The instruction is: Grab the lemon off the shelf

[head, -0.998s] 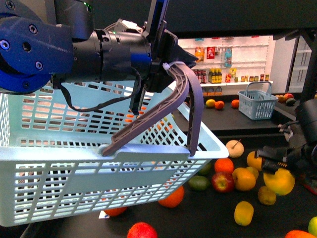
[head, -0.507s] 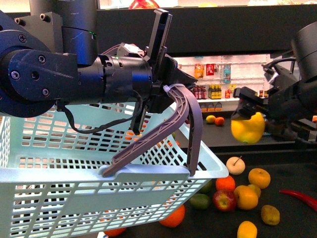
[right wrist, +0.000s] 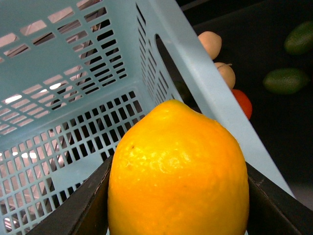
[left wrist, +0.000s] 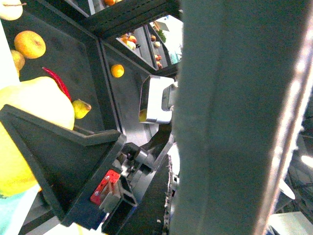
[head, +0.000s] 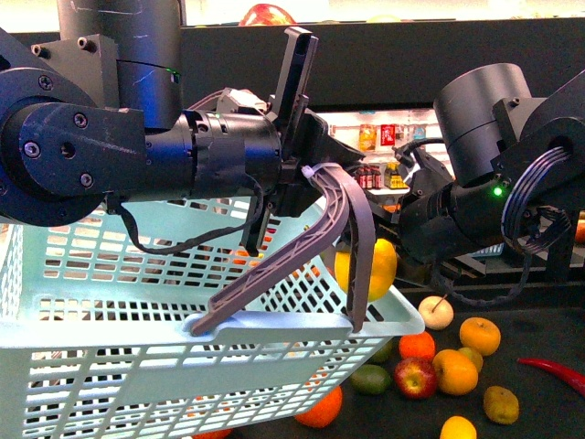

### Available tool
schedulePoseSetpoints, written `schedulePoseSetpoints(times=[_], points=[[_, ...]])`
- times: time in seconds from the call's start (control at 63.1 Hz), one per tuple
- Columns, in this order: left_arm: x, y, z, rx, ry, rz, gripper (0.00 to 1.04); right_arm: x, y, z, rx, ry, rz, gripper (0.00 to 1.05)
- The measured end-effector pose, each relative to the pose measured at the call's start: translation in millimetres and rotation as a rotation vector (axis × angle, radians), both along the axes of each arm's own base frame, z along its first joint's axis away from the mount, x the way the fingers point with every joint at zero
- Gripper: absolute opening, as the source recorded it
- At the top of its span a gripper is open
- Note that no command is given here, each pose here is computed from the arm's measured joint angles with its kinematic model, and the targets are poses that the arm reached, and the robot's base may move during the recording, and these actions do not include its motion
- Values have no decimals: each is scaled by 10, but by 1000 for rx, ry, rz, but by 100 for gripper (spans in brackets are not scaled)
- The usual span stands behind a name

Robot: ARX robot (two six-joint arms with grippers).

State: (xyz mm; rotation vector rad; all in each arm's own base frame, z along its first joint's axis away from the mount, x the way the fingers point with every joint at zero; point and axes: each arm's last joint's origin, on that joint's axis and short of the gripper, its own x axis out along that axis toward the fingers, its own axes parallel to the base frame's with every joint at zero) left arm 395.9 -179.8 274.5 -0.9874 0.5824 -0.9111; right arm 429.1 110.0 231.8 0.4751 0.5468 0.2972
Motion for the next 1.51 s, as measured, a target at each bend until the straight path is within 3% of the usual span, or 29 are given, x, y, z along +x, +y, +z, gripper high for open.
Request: schedulePoseSetpoints(times=[0.063,0.301,0.475,0.681,0.792,1.014,1.204,1.505], points=[[0,0,0,0,0,0,6,-8,25,-6,5,-4,15,65],[0,0,-2,-1,2,-1,6,-4,24,-1,8,-20,6,98],[4,-2,-13,0,7,-1,6,36,-161,50,-43,-86,-58,97],[9,-2,-18,1,8,7,6,114,-626,195,-174,-194,-200,97],[8,-3,-19,0,9,3,6,204,-887,120,-246,-189,-259,97],[9,-4,-23,1,10,0,6,477,-1256,-633,-366,-14,-314,97],[9,-3,-23,1,9,3,6,728,-1345,-1347,-334,156,-330,97],[9,-3,-23,1,10,2,6,1096,-1302,-2041,-263,321,-381,97]])
